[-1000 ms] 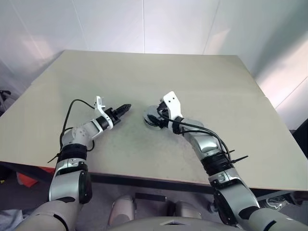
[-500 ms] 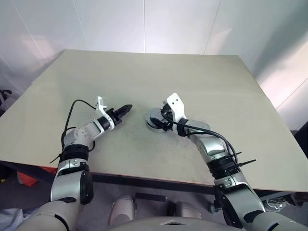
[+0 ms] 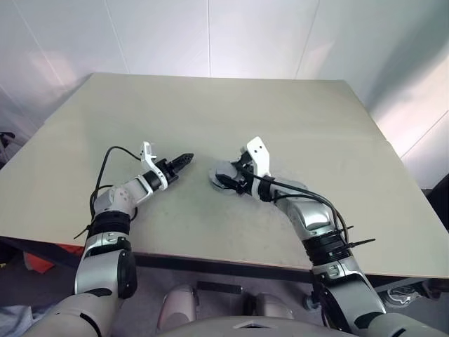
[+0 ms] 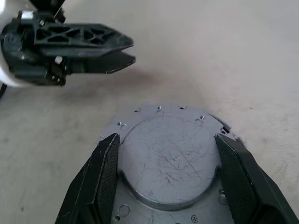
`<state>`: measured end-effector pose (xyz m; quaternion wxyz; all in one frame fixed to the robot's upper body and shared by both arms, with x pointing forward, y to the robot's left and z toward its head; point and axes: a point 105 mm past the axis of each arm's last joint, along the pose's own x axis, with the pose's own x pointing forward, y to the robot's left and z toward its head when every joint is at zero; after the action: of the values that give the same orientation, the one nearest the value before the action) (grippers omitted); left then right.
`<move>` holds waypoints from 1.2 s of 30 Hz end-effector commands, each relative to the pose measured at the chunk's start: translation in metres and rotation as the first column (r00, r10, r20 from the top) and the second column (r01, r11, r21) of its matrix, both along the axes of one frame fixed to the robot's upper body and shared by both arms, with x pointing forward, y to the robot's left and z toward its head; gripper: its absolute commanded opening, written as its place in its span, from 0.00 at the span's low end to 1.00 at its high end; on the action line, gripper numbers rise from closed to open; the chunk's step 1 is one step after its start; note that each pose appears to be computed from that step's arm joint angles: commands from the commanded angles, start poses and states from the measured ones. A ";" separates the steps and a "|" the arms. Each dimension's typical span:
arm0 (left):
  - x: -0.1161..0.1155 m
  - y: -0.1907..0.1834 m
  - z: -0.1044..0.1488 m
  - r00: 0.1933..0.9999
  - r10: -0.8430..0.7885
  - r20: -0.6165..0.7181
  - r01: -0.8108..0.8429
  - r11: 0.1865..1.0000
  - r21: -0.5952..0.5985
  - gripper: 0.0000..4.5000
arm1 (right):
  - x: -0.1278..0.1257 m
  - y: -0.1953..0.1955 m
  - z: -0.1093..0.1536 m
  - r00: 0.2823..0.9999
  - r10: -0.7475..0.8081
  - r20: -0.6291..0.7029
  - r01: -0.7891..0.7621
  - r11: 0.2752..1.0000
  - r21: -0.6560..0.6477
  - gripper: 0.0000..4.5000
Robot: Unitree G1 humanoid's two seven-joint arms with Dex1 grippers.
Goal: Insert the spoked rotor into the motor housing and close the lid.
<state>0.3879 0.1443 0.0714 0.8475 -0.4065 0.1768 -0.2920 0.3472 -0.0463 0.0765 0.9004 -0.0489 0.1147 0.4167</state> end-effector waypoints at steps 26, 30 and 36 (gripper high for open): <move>0.004 0.004 0.009 0.999 0.018 0.039 -0.018 1.000 0.011 0.46 | 0.012 -0.005 0.022 0.988 -0.047 0.146 0.045 0.999 0.021 0.69; 0.003 0.005 0.008 0.999 0.021 0.039 -0.021 1.000 0.010 0.46 | 0.014 -0.008 0.016 0.989 -0.051 0.141 0.051 0.999 0.004 0.69; 0.002 0.006 0.008 0.999 0.024 0.041 -0.024 1.000 0.010 0.46 | 0.016 -0.009 0.013 0.988 -0.060 0.139 0.061 0.998 -0.004 0.69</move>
<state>0.3860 0.1443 0.0658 0.8486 -0.4055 0.1833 -0.2863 0.3590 -0.0563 0.0758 0.9166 -0.0683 0.0817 0.3853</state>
